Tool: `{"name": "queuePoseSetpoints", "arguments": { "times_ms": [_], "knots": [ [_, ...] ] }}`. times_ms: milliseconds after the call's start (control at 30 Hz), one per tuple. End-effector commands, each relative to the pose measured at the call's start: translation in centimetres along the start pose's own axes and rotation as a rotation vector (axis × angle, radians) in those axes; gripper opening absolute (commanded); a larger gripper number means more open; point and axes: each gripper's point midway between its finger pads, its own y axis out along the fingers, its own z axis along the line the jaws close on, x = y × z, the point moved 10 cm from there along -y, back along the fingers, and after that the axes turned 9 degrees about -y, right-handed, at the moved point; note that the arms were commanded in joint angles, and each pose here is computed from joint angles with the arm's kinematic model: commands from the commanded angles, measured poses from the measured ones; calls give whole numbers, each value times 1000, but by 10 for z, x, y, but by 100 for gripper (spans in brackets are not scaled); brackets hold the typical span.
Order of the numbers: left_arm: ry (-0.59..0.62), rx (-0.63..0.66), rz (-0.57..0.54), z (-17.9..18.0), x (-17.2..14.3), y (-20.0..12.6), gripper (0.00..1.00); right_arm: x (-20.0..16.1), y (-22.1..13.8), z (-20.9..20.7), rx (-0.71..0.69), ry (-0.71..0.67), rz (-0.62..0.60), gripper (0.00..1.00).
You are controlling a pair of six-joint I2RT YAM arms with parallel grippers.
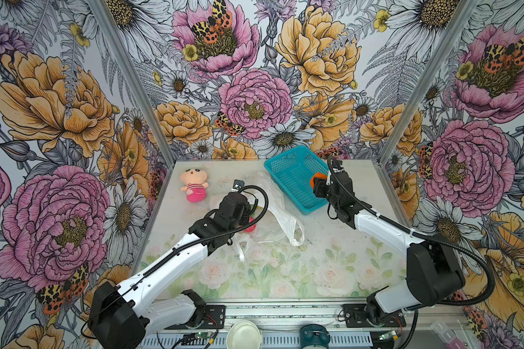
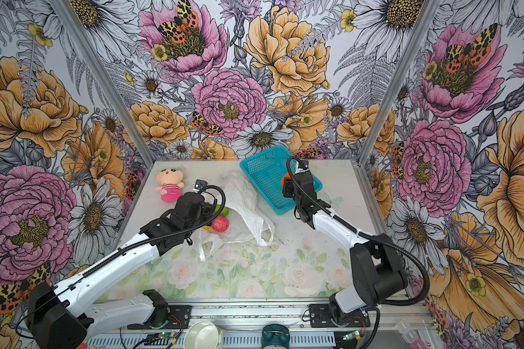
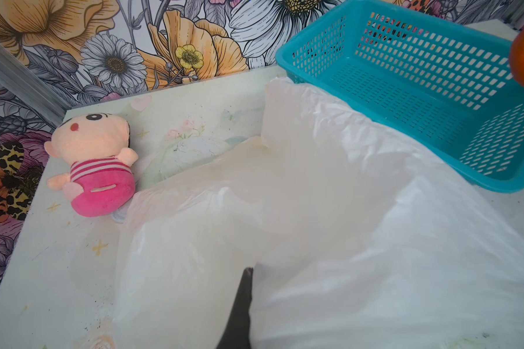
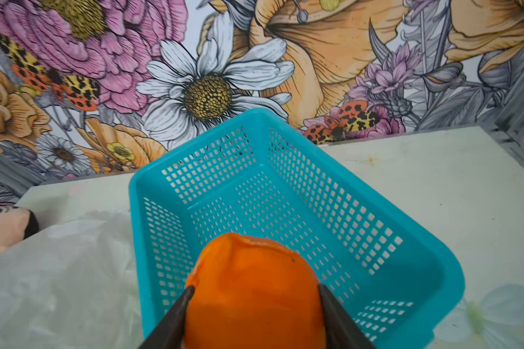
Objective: Untie the knot of the plastic bag and take out the fruit
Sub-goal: Move the basket to the top-center of the table.
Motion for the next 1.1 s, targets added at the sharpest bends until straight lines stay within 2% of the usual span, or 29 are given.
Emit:
{"name": "queuePoseSetpoints", "arguments": {
  "times_ms": [0,167,400,633,867,1067],
  "knots": [
    [27,9,-15,-2,0,0,0,0,20,-4,4,5,85,7],
    [52,42,-9,-3,0,5,0,-8,48,-12,-14,-3,155,6],
    [89,43,6,-11,0,9,0,-25,47,-19,-69,-11,210,5],
    [94,29,-1,-13,-1,5,0,-51,7,-28,-118,10,245,3],
    [76,14,-21,-10,-1,-4,0,-85,-37,-21,-105,3,261,4],
    [66,2,-28,-9,-2,-9,0,-95,-60,-21,-109,-3,252,5]
  ]
}}
